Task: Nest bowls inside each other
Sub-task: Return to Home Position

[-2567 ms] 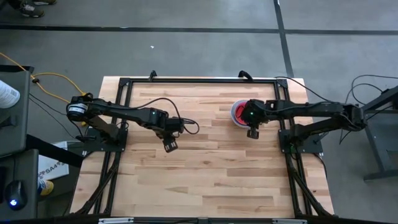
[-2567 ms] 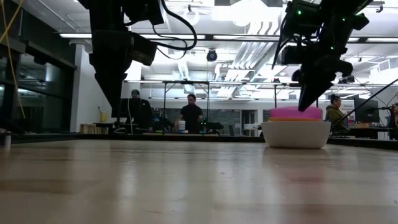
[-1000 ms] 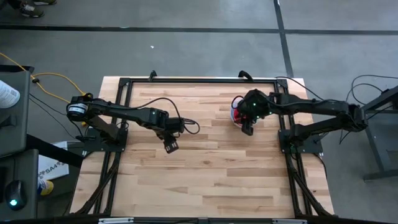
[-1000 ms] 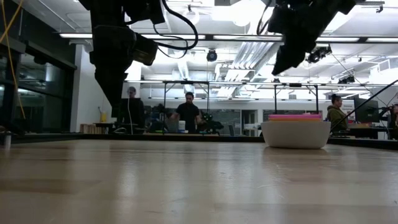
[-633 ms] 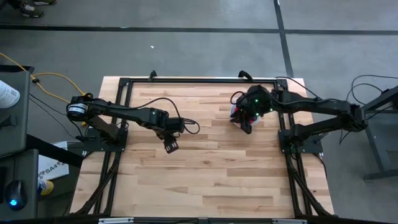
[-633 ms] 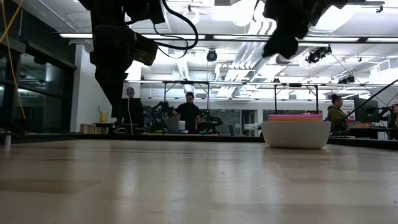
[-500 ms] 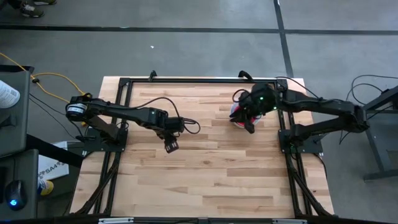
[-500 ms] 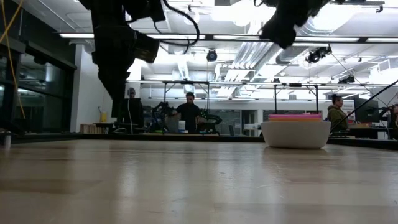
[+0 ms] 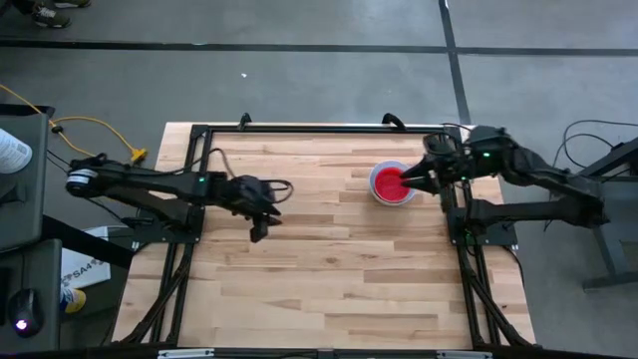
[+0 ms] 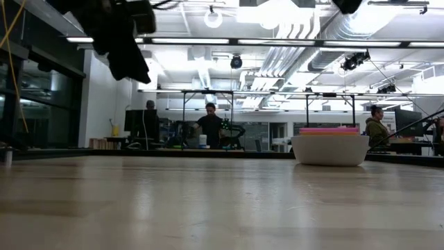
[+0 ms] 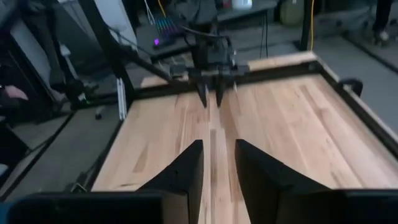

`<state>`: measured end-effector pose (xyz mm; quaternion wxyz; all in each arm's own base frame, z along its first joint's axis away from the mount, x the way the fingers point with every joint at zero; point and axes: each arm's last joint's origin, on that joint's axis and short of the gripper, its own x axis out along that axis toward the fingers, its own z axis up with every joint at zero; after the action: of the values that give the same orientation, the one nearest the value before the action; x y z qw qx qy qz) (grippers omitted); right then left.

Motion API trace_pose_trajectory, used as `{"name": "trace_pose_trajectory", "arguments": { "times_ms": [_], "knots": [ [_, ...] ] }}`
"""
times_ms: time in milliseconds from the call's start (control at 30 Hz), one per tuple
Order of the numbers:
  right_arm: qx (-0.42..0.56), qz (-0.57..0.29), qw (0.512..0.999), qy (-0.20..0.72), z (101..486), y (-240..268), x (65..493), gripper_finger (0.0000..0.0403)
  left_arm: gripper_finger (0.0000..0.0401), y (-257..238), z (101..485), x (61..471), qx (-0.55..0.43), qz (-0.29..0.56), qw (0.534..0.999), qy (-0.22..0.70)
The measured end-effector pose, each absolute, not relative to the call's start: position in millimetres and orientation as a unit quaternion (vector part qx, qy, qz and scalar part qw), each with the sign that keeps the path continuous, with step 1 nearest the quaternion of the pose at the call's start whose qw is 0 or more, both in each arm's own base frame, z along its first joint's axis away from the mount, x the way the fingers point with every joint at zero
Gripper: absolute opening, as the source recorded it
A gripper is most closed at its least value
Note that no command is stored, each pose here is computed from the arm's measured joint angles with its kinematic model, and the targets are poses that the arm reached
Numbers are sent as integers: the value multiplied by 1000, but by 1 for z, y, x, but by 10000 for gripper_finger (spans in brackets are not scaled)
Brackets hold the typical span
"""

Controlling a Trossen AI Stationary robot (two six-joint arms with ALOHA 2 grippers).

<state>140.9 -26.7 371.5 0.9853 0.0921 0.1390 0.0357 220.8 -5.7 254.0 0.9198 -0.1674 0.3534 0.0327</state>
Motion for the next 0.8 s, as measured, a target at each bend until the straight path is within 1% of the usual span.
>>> {"name": "trace_pose_trajectory", "arguments": {
  "times_ms": [133,267,500,800],
  "knots": [
    [85,38,989,114,376,-23,126,83,143,-6,252,204,-170,7,938,301],
    [78,36,990,111,365,-20,116,84,143,-6,254,191,-161,1,950,266],
    [83,28,991,101,323,-19,110,84,143,-4,246,178,-146,11,963,224],
    [93,20,994,58,265,-20,113,86,143,-4,230,176,-159,14,964,214]
  ]
}}
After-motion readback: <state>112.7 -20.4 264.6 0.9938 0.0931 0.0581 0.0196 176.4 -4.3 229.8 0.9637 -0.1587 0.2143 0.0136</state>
